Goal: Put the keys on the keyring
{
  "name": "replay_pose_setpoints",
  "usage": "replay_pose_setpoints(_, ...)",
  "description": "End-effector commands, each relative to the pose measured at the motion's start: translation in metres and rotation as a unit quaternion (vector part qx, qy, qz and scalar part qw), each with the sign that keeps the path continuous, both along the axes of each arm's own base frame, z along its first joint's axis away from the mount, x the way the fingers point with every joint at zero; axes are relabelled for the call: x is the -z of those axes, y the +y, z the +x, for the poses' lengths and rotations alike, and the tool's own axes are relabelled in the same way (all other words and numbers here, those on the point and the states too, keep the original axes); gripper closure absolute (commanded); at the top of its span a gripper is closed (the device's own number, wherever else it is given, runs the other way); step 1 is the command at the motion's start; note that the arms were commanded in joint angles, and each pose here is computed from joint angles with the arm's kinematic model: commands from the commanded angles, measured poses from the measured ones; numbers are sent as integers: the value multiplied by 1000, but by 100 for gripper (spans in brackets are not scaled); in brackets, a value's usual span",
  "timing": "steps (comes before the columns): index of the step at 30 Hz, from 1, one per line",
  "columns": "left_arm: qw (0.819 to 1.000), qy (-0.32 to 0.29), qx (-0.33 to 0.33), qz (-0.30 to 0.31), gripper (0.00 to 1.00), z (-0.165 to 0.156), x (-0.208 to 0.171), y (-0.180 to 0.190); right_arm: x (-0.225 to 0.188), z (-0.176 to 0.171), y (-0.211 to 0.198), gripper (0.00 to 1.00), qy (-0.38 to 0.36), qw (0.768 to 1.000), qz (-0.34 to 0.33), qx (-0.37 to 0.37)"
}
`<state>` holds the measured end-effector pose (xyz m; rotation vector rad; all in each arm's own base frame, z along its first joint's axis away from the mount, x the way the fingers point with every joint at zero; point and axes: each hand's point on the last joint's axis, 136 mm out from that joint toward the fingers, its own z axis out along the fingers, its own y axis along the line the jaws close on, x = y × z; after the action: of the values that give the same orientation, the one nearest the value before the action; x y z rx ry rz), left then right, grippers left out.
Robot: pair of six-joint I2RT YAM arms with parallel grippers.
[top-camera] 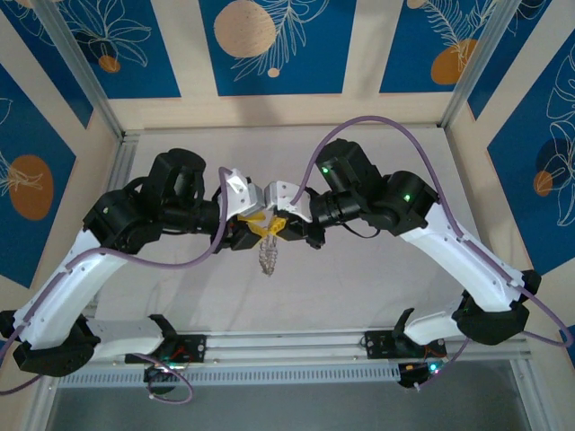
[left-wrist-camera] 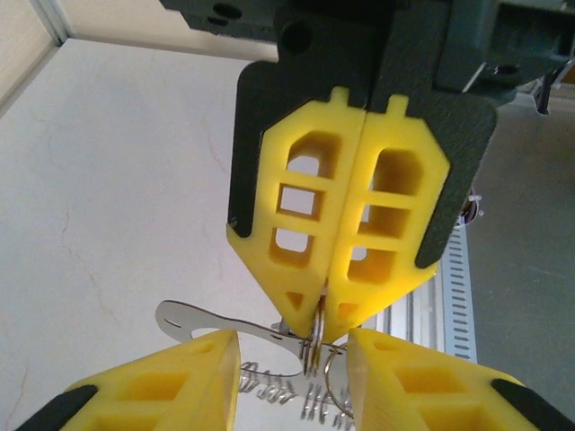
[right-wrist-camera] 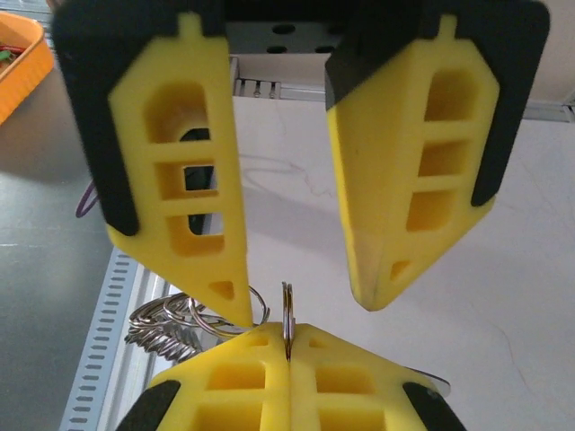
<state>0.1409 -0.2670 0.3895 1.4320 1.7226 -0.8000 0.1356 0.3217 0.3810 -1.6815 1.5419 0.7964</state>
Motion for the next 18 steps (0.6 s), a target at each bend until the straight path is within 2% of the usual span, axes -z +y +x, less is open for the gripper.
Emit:
replay_pose_setpoints(1, 1000, -4, 20, -11, 66, -5, -2, -5, -22, -16, -2, 100, -7, 999, 35, -29)
replay_pose_setpoints(5, 1000, -4, 20, -15, 73, -5, -2, -5, -22, -17, -4, 100, -5, 999, 37, -28)
replay_pose_setpoints(7, 1000, -2, 23, -15, 83, -5, -2, -6, -22, -17, -4, 100, -6, 999, 39, -28)
replay_pose_setpoints(9, 1000, 3, 28, -15, 97, -6, -1, -7, -21, -17, -4, 100, -5, 999, 39, -28)
replay_pose_setpoints(10, 999, 5, 29, -15, 100, -7, -1, -8, -22, -17, -3, 100, -7, 999, 42, -28)
replay_pose_setpoints(14, 999, -4, 32, -31, 100, -10, -6, -7, -28, -14, -5, 100, -18, 998, 57, -19)
replay_pose_setpoints(18, 997, -30, 24, -66, 100, -12, -23, -2, -25, -14, -8, 83, -7, 998, 58, -12)
